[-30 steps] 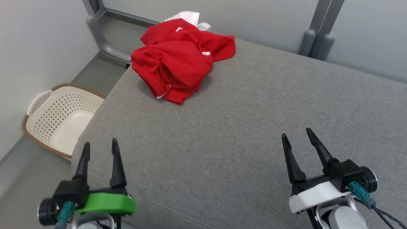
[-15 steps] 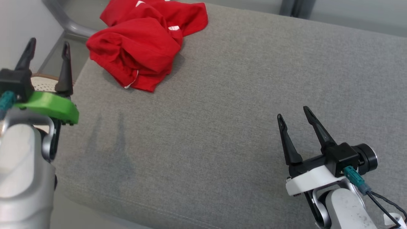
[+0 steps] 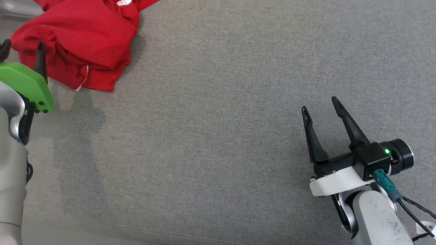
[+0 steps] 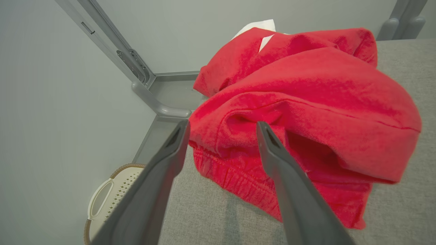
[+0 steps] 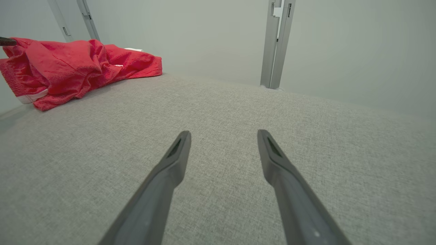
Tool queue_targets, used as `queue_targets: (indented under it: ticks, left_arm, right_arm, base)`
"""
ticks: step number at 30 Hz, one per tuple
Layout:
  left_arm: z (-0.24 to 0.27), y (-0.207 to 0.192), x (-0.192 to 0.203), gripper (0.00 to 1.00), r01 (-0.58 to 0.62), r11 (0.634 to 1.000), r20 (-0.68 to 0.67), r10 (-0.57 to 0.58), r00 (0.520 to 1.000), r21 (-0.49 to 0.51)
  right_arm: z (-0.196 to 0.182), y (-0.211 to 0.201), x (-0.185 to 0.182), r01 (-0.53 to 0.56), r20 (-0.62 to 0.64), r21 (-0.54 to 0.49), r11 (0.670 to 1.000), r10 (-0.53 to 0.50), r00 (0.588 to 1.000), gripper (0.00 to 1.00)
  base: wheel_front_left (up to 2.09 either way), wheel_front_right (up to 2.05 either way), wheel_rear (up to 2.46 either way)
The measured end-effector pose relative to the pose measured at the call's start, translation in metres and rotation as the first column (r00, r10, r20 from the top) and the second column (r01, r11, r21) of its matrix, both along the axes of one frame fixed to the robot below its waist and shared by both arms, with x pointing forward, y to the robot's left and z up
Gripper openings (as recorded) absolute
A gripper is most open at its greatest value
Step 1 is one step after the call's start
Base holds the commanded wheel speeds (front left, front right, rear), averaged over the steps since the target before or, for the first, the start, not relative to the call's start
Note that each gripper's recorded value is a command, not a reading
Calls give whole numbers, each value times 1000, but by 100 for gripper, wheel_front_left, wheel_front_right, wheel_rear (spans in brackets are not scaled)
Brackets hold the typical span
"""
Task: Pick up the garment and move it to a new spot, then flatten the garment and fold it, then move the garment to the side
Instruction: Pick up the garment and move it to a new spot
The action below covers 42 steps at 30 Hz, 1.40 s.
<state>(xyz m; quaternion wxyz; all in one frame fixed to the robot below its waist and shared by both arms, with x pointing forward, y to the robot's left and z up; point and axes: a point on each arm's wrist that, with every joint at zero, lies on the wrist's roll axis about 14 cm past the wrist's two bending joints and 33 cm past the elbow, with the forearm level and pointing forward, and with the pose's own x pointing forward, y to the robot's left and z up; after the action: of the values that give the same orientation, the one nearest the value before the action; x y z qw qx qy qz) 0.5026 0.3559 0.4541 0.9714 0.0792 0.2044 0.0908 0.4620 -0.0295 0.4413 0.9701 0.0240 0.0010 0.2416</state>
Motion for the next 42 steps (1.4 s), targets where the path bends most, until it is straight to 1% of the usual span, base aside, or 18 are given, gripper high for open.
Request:
queue_targets:
  ticks: [7,8,9,10,11,12,18,22,26,29,32,35,39,42]
  left_arm:
    - [-39,-6,15,100,9,999,-65,-12,998,-39]
    - [-41,-4,16,87,4,999,-65,-7,998,-40]
    - [-43,-2,17,63,0,999,-67,-2,998,-37]
    - [-44,-1,18,32,-3,999,-64,0,998,-35]
    - [-45,-1,18,9,-4,999,-61,2,998,-36]
    - [-45,1,19,0,-14,999,-55,12,998,-35]
    - [-34,10,18,0,-32,999,-29,32,999,-14]
    - [-15,15,18,0,-28,1000,8,27,1000,11]
    - [17,17,22,0,10,997,65,-15,998,71]
    - [47,6,31,0,56,993,128,-70,989,108]
    - [82,-9,38,0,108,984,192,-135,972,144]
    - [113,-40,44,0,193,964,238,-234,943,185]
    - [153,-92,43,0,320,921,287,-376,881,224]
    - [181,-130,37,0,405,880,313,-469,826,250]
  right_arm:
    - [-26,-13,3,33,-56,-17,999,-34,998,100]
    - [-28,-14,4,34,-59,-16,999,-35,998,100]
    - [-28,-14,5,34,-60,-16,999,-35,998,100]
    - [-29,-14,5,34,-60,-15,999,-35,998,100]
    - [-29,-14,6,35,-60,-15,999,-36,998,100]
    - [-29,-14,6,35,-61,-14,999,-36,998,100]
    - [-22,-13,6,34,-49,-5,999,-34,998,100]
    - [-12,-12,5,35,-34,10,999,-35,999,100]
    - [2,-11,2,36,-15,35,999,-35,999,100]
    - [12,-13,-2,42,-5,51,998,-42,999,100]
    - [24,-19,-7,59,6,73,996,-60,998,100]
    - [33,-30,-14,90,13,83,992,-92,996,100]
    - [46,-51,-26,146,25,95,985,-149,988,100]
    - [56,-67,-36,188,38,105,976,-193,980,100]
  base:
    - [0,0,0]
    - [0,0,0]
    - [0,0,0]
    - [0,0,0]
    - [0,0,0]
    - [0,0,0]
    - [0,0,0]
    - [0,0,0]
    - [0,0,0]
    - [0,0,0]
    - [0,0,0]
    - [0,0,0]
    - [0,0,0]
    - [0,0,0]
